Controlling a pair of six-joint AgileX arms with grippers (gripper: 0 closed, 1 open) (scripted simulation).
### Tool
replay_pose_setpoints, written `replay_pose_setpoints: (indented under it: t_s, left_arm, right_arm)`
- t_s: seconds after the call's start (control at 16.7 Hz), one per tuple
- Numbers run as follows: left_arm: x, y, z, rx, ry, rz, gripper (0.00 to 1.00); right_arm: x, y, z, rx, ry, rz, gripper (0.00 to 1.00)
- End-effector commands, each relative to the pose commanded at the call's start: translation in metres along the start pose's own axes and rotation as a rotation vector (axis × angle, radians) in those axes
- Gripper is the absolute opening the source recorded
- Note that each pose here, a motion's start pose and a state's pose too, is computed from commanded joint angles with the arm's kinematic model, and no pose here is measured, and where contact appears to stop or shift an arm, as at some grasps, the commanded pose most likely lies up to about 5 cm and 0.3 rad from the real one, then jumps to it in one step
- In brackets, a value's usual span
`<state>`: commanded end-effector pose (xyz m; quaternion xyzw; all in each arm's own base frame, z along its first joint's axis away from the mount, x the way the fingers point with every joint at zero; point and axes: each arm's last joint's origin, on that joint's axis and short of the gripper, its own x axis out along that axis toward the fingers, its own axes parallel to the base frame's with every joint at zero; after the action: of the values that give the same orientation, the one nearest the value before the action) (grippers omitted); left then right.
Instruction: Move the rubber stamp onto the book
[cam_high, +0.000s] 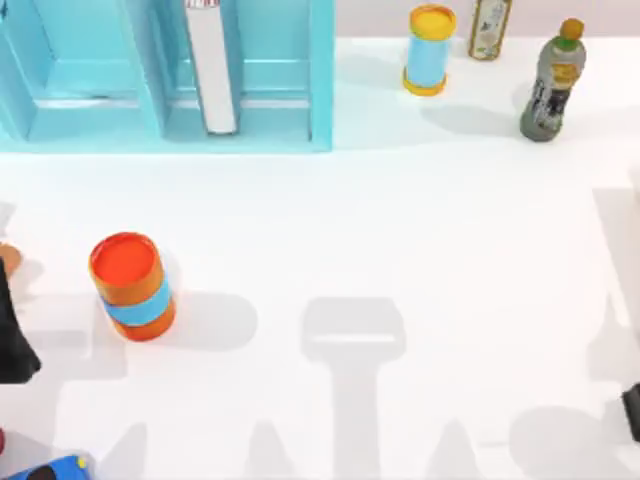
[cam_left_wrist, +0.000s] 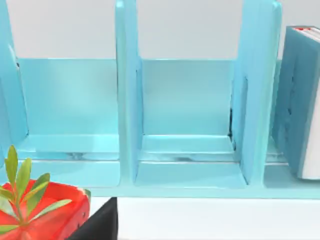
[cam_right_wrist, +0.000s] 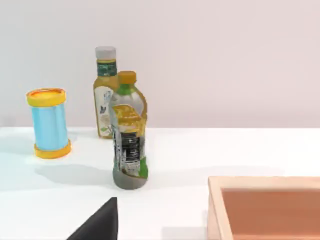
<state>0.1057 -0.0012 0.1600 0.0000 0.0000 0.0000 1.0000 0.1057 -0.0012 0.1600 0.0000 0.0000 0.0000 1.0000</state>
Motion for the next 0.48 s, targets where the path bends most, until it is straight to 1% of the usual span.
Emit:
replay_pose_setpoints:
  t_s: [0.24, 0.48]
  left_arm:
    - [0.001, -0.001, 0.006, -0.002, -0.01, -0.004, 1.0]
    - [0.011, -0.006, 0.034, -0.013, -0.047, -0.021, 1.0]
  right_arm:
    - [0.0, 0.0, 0.0, 0.0, 0.0, 0.0, 1.0]
    - [0.0, 0.0, 0.0, 0.0, 0.0, 0.0, 1.0]
